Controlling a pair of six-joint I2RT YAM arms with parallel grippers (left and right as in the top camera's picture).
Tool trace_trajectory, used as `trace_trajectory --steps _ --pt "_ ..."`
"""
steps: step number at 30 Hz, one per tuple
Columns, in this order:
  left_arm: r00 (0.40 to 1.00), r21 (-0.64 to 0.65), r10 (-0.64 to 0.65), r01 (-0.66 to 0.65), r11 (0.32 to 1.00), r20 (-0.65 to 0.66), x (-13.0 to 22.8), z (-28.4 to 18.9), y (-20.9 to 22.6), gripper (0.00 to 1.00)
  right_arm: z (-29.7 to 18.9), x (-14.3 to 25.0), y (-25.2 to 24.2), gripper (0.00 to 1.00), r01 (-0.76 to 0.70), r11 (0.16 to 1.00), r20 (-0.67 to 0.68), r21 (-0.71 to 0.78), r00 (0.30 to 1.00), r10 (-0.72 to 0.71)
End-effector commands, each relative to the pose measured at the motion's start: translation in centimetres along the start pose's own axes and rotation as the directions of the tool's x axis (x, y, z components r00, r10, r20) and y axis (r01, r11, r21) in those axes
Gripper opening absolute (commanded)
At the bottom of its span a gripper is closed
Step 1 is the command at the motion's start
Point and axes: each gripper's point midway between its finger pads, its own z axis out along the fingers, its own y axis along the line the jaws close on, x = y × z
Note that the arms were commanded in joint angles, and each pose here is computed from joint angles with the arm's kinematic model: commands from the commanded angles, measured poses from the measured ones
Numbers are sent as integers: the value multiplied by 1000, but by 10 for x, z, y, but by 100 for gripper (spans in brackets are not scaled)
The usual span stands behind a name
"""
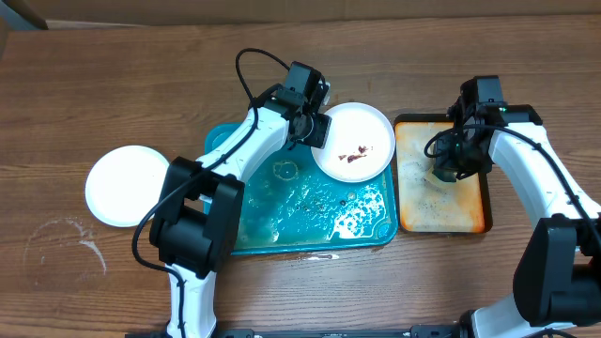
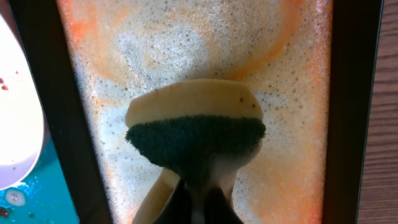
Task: Clean dirty plates on tray and stack at the side
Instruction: 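Move the left gripper to the remaining white plate and grasp its rim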
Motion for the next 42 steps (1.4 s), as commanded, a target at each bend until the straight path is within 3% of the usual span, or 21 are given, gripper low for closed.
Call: trace_trajectory --steps 1,7,20,25,27,33,37,42 --pt "1000 12 -14 14 1000 -22 3 7 -1 46 -4 1 0 4 1 1000 9 -7 1000 -1" --pt "999 -25 -22 21 999 -44 9 9 7 38 -4 2 0 4 -2 1000 5 -7 1000 2" --pt "996 -32 -19 16 999 -83 20 12 7 33 -4 6 0 4 -3 1000 -13 -4 1000 3" --pt "992 -37 -24 19 999 -123 31 25 10 22 -4 7 -1 4 -3 1000 -16 -3 1000 3" --pt "991 -36 -29 25 999 -134 34 26 10 4 -4 7 -1 4 -3 1000 -17 -3 1000 3" --pt "989 -49 -43 36 998 -142 35 20 16 4 -4 7 -1 4 -3 1000 -17 -3 1000 3" --pt "977 -78 -93 79 994 -192 45 2 33 4 -4 7 -1 4 -3 1000 -17 -3 1000 3" --pt "911 -164 -306 269 949 -275 70 -37 61 4 -4 7 -1 4 -3 1000 -17 -3 1000 3"
